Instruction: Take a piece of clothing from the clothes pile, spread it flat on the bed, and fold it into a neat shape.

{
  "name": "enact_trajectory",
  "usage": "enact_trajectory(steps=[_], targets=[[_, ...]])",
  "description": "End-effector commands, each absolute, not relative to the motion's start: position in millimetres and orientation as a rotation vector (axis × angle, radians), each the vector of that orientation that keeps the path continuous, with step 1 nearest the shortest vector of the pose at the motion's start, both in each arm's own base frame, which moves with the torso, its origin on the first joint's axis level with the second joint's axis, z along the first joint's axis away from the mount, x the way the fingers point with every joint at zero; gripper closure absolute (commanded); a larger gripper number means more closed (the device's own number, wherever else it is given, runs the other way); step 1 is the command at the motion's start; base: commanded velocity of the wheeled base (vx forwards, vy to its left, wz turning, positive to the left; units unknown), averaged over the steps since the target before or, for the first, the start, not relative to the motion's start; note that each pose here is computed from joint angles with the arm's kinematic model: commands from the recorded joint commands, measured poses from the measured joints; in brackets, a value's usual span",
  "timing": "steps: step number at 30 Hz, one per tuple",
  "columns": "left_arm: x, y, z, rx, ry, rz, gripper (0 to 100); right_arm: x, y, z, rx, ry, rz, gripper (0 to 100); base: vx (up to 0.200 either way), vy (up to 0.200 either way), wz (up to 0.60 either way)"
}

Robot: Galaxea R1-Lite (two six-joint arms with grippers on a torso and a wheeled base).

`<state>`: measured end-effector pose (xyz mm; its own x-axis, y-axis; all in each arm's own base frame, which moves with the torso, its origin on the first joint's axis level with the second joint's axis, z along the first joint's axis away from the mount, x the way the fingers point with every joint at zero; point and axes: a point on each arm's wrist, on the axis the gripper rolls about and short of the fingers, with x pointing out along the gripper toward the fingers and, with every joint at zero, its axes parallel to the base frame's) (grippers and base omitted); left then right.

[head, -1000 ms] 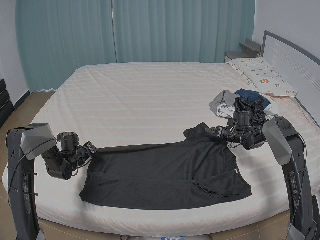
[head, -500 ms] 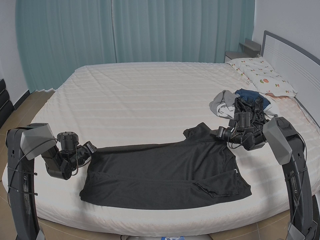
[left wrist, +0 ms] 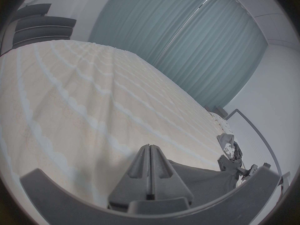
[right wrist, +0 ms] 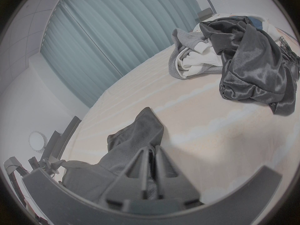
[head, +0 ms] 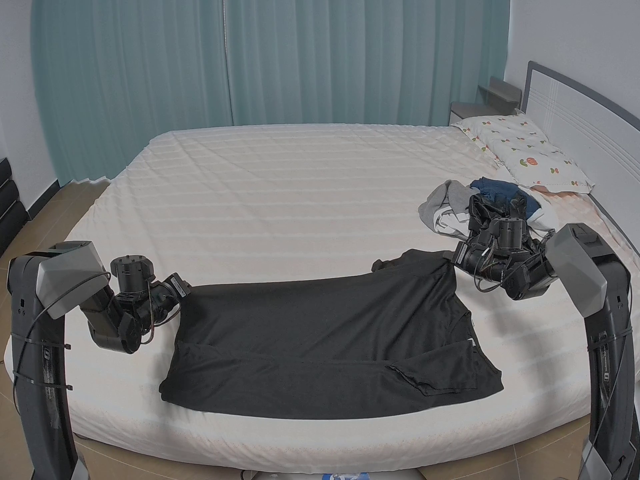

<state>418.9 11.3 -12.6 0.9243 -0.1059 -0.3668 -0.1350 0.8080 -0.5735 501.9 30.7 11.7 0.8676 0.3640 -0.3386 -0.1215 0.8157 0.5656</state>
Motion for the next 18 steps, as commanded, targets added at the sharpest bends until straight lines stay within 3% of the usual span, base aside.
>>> enact_trajectory(steps=[1,18], targets=[[420,16,-2,-0.625,0.366,0.015,100,494,28,30,0.564,0.429,0.272,100,0.0,0.0,0.0],[417,19,10,-0.582,0.343,0.013,100,478,35,23,0.563,0.376,0.313,100,0.0,0.0,0.0]])
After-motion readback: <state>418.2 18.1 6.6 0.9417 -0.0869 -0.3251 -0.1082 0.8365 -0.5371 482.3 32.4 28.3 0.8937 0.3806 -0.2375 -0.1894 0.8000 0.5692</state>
